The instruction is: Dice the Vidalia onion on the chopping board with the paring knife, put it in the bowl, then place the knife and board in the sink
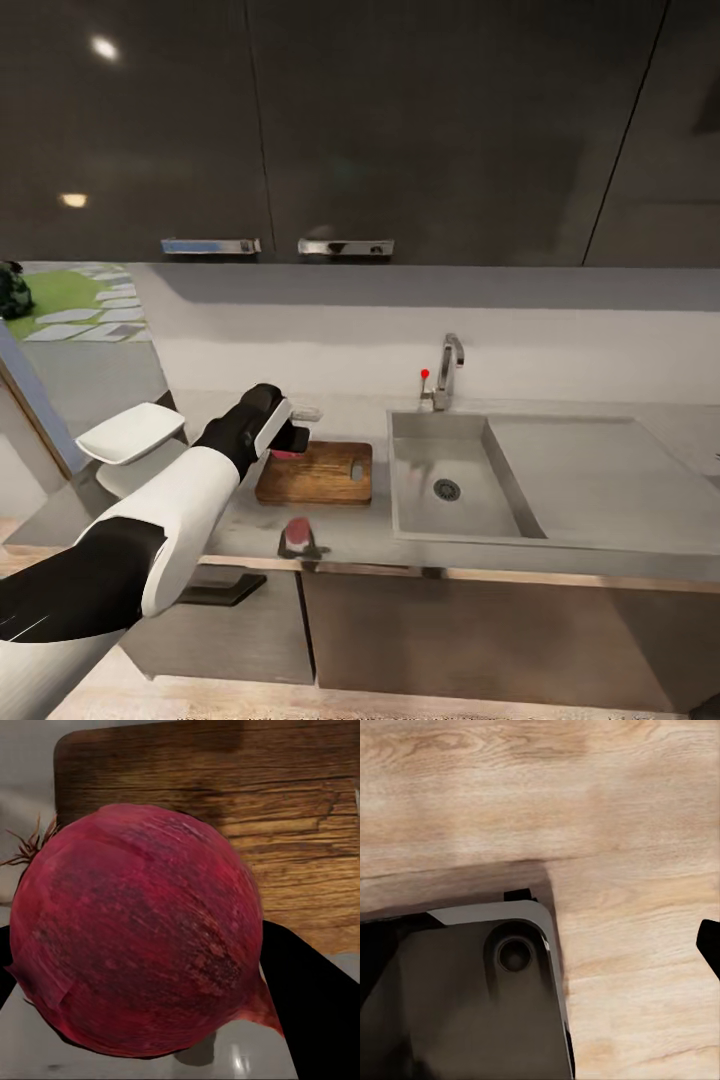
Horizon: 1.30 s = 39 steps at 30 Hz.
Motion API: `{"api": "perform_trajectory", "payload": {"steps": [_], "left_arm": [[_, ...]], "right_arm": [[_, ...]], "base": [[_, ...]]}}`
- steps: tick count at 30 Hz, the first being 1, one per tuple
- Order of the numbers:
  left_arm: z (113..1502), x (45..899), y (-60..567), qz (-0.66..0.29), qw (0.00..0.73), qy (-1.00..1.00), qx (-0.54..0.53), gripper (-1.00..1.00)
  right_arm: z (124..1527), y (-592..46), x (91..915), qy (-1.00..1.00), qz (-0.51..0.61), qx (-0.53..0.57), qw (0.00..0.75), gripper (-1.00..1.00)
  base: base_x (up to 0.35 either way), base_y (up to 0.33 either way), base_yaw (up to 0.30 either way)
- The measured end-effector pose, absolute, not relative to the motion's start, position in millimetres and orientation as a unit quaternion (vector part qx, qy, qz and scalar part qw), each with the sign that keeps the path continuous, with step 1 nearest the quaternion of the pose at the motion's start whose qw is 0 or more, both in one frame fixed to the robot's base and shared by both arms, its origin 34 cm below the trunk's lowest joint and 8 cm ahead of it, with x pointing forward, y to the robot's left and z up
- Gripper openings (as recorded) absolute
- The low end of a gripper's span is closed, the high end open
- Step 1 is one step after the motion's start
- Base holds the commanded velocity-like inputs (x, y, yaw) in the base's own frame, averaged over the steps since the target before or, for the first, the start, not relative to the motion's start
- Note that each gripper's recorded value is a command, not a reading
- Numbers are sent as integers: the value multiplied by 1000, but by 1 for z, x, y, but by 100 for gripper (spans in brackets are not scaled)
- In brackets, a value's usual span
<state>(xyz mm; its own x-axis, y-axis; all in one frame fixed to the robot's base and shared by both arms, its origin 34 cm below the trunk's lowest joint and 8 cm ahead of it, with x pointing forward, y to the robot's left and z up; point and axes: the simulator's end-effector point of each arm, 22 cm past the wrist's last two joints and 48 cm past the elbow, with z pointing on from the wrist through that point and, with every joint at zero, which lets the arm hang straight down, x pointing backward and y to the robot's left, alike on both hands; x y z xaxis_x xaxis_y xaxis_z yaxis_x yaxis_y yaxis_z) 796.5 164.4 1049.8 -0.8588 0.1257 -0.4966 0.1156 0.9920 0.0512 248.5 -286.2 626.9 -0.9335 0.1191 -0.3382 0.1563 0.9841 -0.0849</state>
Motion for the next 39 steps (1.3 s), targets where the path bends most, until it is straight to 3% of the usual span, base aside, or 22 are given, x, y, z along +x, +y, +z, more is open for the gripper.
{"api": "perform_trajectory", "payload": {"steps": [39], "left_arm": [[1037,796,148,1,251,965,72,-100]], "right_arm": [[624,-284,241,983,-55,70,158,100]], "base": [[-1,0,0]]}}
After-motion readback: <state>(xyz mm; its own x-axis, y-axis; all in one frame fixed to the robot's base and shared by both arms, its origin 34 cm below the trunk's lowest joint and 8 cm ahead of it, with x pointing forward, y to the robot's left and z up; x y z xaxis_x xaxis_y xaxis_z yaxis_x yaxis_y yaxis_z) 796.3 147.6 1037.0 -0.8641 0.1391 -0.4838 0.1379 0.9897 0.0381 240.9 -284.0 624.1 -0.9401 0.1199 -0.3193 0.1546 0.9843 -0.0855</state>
